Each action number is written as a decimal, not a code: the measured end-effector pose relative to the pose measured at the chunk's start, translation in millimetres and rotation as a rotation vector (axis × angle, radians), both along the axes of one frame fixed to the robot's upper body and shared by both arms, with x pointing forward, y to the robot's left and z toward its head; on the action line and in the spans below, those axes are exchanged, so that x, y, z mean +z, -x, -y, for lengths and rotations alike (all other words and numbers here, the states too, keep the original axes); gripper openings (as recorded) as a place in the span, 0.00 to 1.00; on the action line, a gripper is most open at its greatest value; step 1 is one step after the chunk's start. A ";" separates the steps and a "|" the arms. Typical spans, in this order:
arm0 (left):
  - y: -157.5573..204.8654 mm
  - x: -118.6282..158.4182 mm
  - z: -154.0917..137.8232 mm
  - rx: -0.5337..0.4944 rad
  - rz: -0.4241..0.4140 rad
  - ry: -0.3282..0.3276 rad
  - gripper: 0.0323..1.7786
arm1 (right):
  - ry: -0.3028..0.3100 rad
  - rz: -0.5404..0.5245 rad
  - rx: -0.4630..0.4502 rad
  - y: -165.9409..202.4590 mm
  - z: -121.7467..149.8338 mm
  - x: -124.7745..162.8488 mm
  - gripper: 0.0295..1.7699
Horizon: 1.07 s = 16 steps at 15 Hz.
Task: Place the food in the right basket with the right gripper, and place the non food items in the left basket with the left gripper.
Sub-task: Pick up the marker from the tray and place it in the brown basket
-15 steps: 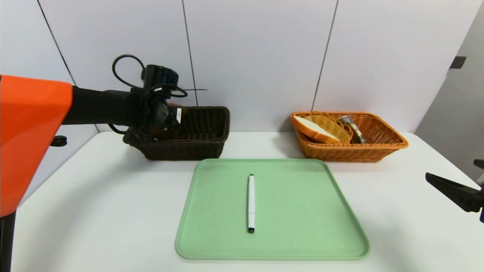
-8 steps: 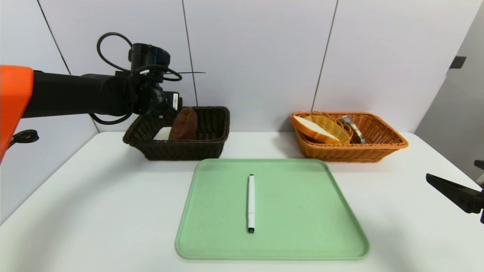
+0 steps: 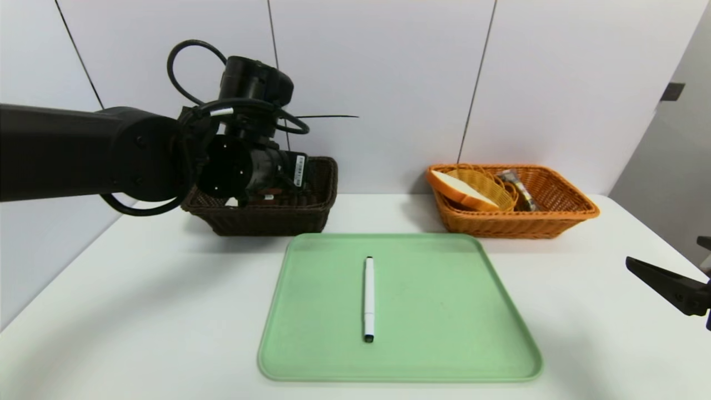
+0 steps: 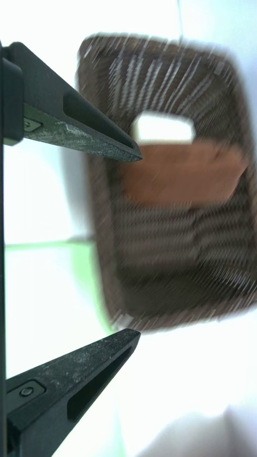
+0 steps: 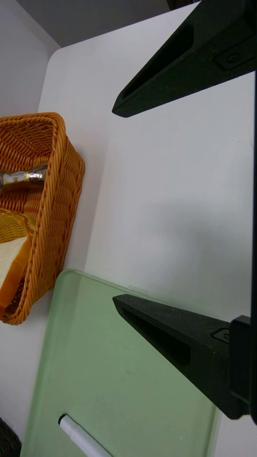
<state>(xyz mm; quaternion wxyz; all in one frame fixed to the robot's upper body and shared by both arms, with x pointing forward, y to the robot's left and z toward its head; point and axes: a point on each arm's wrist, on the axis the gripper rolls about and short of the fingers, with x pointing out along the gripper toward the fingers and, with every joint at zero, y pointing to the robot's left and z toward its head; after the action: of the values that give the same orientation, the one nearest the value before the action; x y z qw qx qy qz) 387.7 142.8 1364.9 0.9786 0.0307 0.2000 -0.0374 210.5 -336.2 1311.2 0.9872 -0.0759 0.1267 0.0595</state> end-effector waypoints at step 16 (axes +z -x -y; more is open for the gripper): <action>86.5 -55.2 57.6 0.040 -0.267 0.044 0.95 | 0.022 -0.025 0.001 12.2 -0.1 -14.5 0.97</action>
<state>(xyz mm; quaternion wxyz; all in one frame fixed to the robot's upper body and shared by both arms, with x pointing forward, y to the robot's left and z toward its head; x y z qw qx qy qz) 301.1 85.2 1309.7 0.9443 0.0001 0.3281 -0.0260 198.3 -336.1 1296.8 0.9847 -0.0858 0.1396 0.0597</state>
